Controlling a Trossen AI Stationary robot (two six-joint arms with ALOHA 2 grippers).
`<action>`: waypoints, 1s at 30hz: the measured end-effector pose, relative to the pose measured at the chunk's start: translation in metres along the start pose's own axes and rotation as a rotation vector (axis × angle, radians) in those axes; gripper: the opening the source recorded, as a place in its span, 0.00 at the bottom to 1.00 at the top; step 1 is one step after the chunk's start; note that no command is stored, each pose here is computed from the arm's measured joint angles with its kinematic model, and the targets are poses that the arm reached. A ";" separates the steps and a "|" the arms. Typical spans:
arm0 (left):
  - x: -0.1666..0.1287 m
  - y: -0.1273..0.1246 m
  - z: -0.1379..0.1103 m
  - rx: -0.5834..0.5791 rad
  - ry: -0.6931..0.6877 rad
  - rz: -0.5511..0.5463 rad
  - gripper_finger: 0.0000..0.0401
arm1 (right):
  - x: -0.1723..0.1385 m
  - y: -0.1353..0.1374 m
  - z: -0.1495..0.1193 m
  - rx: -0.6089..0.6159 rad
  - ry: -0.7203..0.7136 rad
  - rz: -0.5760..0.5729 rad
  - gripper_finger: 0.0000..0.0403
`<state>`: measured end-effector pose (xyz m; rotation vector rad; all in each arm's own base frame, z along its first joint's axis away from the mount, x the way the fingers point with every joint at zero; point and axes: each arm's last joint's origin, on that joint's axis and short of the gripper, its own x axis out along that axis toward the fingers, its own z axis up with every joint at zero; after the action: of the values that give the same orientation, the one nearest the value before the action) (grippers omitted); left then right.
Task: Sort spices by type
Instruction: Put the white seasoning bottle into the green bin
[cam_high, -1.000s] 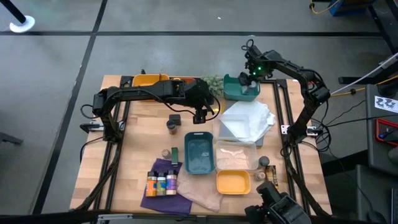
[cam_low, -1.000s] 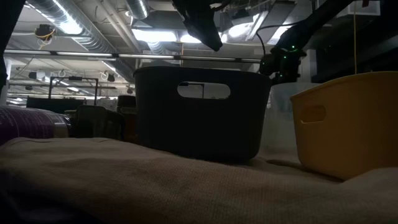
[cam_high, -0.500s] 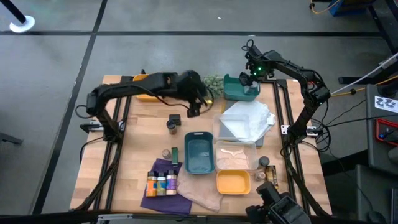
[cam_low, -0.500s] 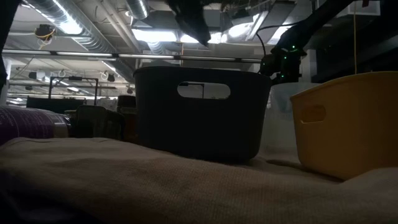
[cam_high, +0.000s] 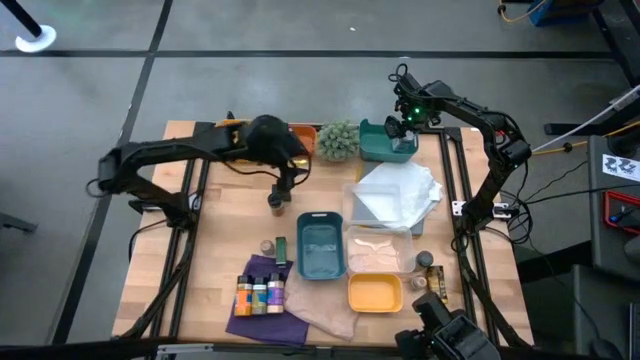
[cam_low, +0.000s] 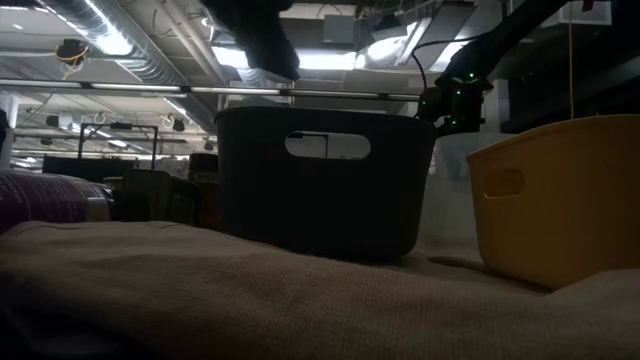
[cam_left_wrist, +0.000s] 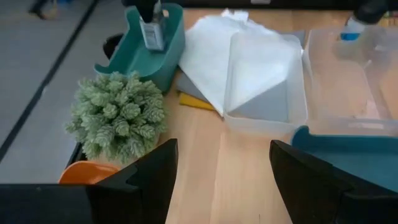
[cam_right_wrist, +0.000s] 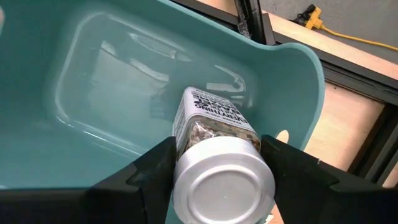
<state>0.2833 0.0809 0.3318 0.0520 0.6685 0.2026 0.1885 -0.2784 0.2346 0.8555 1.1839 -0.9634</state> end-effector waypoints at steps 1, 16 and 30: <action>-0.003 0.000 -0.005 -0.006 -0.025 0.006 0.59 | 0.000 0.000 0.000 0.000 0.000 -0.001 0.56; -0.032 -0.014 -0.106 -0.106 -0.318 0.048 0.59 | 0.000 0.000 0.000 0.001 -0.002 -0.008 0.56; -0.045 -0.027 -0.184 -0.187 -0.505 0.046 0.59 | 0.000 0.000 0.000 0.001 -0.003 -0.008 0.56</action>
<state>0.1394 0.0421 0.2117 -0.0600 0.1440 0.2826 0.1884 -0.2787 0.2346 0.8505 1.1847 -0.9716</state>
